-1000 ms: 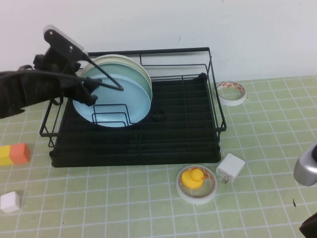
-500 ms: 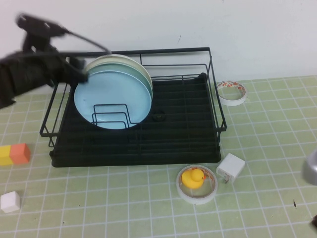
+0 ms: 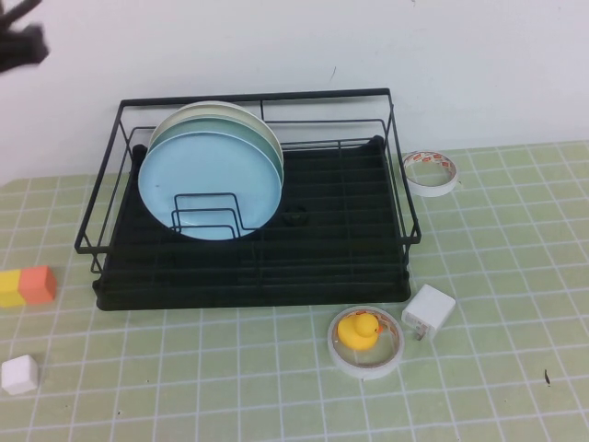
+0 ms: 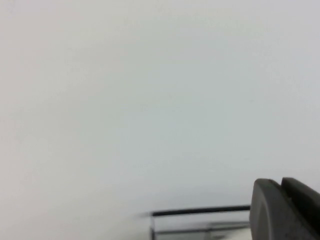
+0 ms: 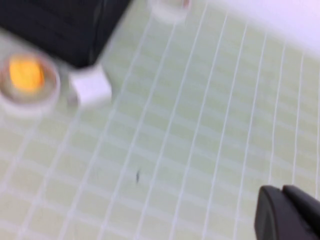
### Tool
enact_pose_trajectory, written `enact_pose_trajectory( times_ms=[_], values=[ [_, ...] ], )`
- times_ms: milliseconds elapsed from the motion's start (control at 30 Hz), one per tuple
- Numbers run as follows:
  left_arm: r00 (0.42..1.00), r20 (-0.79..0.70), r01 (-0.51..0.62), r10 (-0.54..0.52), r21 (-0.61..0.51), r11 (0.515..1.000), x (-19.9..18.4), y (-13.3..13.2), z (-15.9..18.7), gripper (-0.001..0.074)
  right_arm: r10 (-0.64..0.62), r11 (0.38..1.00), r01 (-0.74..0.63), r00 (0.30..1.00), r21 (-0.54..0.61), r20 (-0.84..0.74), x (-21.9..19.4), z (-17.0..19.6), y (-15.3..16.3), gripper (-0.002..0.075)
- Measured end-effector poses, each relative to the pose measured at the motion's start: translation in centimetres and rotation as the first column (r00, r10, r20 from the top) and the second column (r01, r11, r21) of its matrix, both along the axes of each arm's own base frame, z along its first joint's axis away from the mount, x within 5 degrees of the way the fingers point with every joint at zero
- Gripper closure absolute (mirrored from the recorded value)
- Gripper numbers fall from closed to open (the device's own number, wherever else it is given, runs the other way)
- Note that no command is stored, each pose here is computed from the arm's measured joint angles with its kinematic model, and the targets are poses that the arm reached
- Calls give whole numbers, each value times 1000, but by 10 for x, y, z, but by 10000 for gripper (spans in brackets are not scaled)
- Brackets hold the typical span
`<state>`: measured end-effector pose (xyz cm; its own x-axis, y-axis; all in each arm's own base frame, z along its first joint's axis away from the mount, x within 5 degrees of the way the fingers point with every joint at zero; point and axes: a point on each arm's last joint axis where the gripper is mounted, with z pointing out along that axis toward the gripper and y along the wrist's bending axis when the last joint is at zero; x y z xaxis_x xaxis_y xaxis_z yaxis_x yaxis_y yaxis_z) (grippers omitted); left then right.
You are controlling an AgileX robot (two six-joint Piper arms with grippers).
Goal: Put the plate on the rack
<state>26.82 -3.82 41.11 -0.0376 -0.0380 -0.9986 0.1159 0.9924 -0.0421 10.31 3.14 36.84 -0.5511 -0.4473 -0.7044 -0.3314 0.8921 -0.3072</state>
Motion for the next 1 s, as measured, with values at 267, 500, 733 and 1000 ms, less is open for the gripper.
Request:
enact_pose_trajectory(
  times_ms=[267,500,733,1000],
  values=[
    [996,8,84,-84,-119,989,-93,5,-38,735,49,993,-64,989,99,141,-28,-40,-17,728],
    [991,15,131,-131,-109,985,-149,10,-90,736,76,989,-94,986,117,148,-39,-93,-22,728],
    [991,28,133,-131,-90,987,-174,14,-121,736,93,984,-106,991,143,93,-40,-114,-18,728],
    [990,40,136,-133,-89,987,-179,15,-124,736,100,980,-114,991,164,94,-40,-113,-16,728]
  ],
)
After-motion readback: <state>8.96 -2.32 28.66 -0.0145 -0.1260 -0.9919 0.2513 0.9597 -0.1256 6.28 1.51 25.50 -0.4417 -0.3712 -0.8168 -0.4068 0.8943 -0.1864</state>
